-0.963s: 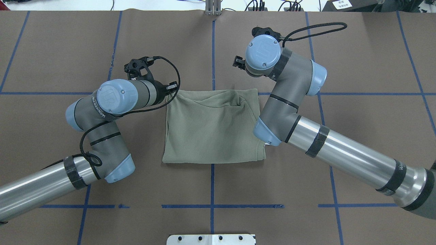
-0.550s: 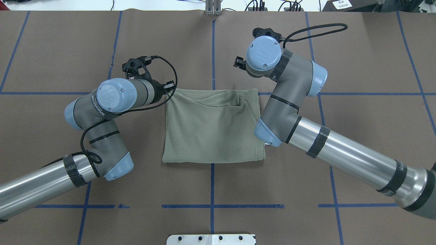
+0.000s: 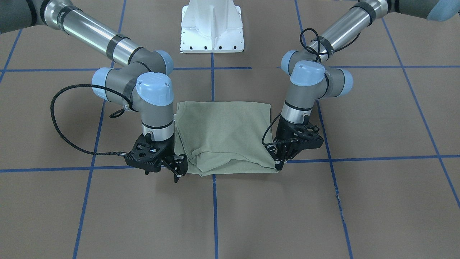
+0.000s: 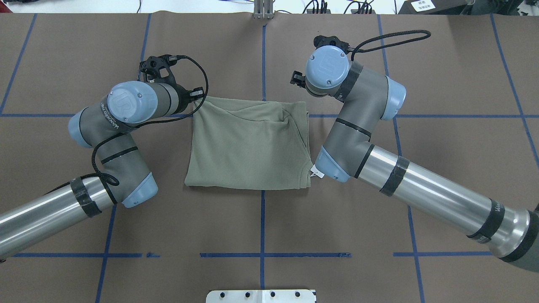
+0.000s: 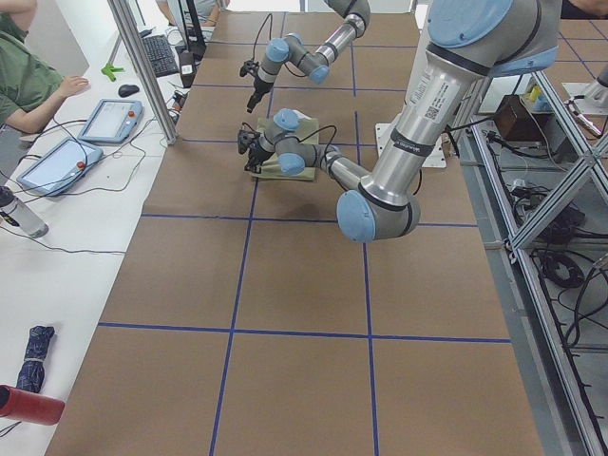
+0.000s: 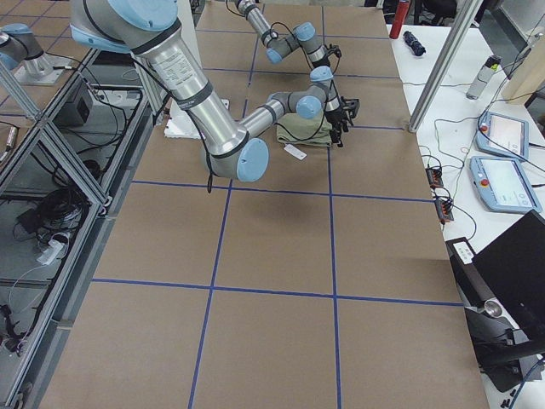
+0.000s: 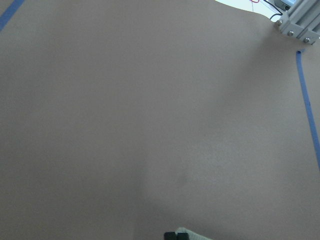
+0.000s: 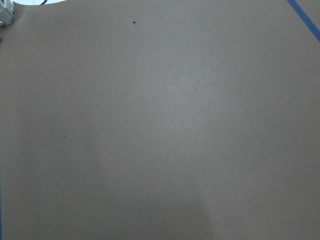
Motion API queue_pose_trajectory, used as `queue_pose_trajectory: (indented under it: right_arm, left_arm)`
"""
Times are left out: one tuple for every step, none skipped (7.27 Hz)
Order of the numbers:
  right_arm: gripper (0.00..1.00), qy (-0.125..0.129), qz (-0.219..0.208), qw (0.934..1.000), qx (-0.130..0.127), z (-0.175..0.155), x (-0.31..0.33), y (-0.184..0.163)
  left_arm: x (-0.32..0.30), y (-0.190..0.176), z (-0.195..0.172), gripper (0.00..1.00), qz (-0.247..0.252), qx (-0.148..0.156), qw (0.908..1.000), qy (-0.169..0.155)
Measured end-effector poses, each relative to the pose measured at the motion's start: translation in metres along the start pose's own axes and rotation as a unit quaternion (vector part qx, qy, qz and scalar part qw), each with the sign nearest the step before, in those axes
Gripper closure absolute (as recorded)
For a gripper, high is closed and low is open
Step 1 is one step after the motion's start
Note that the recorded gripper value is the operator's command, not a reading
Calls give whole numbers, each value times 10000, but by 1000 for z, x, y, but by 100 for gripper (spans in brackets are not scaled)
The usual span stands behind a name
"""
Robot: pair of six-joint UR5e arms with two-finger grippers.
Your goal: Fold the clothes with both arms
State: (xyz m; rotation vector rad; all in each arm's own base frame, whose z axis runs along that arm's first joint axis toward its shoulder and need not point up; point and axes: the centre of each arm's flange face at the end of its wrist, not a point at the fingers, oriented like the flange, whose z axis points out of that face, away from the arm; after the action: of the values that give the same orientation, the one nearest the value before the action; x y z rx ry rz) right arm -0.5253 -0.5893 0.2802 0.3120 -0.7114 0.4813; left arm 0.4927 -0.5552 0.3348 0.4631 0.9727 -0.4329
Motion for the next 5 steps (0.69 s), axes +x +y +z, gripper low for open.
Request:
queue_pose_trajectory:
  right_arm:
    - [0,17,-139,9999,-32,2,5,-2]
    - [0,29,-412,9990,-164,2,14,-16]
    - [0,21,-682,9967,-448,2,35,-41]
    - [0,-22,-1013,9921,-742,1,76,-77]
    - [0,-100,-1499,9839,-966,-4,136,-119]
  left_arm:
    - [-2,-2,1,0,214,0,9998,-20]
    - [-5,-12,-3,0,615,-9,9981,-6]
    - [-15,-39,-14,0,1025,-106,9947,35]
    - [-42,-74,-36,0,1517,-289,9879,96]
    - [-83,-104,-64,0,2053,-417,9778,91]
